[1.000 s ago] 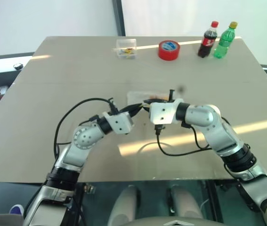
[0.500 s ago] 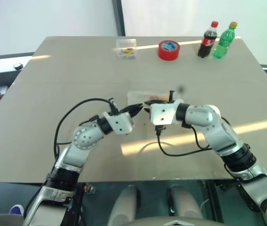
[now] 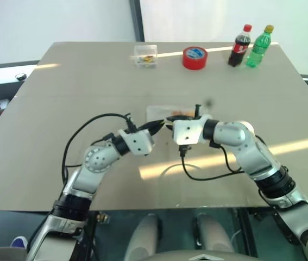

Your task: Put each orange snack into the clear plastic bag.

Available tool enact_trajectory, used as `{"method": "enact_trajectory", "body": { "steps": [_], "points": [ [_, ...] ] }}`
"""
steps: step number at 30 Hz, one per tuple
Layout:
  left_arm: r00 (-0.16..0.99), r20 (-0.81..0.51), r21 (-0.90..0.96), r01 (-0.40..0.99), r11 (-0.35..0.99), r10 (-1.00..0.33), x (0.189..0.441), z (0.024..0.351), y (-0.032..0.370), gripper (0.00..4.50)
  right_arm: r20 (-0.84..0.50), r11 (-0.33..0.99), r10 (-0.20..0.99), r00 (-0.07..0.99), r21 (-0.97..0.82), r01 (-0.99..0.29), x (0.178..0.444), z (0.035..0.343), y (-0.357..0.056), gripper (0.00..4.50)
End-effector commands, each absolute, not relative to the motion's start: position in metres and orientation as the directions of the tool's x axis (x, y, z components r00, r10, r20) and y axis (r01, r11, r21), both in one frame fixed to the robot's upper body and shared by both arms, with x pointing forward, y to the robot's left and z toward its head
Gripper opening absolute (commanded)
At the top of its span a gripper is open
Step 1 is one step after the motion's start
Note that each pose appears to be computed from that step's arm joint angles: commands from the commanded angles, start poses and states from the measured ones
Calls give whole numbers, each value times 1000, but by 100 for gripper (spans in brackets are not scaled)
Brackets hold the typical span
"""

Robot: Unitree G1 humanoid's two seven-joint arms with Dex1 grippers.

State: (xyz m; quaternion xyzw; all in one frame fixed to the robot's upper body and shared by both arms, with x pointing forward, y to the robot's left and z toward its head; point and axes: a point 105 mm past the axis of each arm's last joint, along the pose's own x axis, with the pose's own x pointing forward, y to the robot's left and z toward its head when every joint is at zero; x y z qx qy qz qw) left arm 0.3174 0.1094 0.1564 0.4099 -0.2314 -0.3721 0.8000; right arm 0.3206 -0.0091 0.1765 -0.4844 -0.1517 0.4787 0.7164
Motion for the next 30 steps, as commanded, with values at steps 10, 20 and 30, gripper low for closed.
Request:
{"method": "enact_trajectory", "body": {
  "steps": [10, 20, 30],
  "points": [
    [600, 112, 849, 357, 390, -792, 313, 173, 107, 0, -197, 70, 853, 484, -875, -478, 317, 195, -5, 86],
    [598, 115, 847, 358, 392, -793, 313, 173, 107, 0, -199, 71, 850, 488, -874, -480, 317, 195, -7, 3],
    [618, 120, 840, 354, 411, -777, 318, 173, 111, 0, -215, 87, 821, 529, -869, -488, 323, 189, -16, 3]
  ]
}}
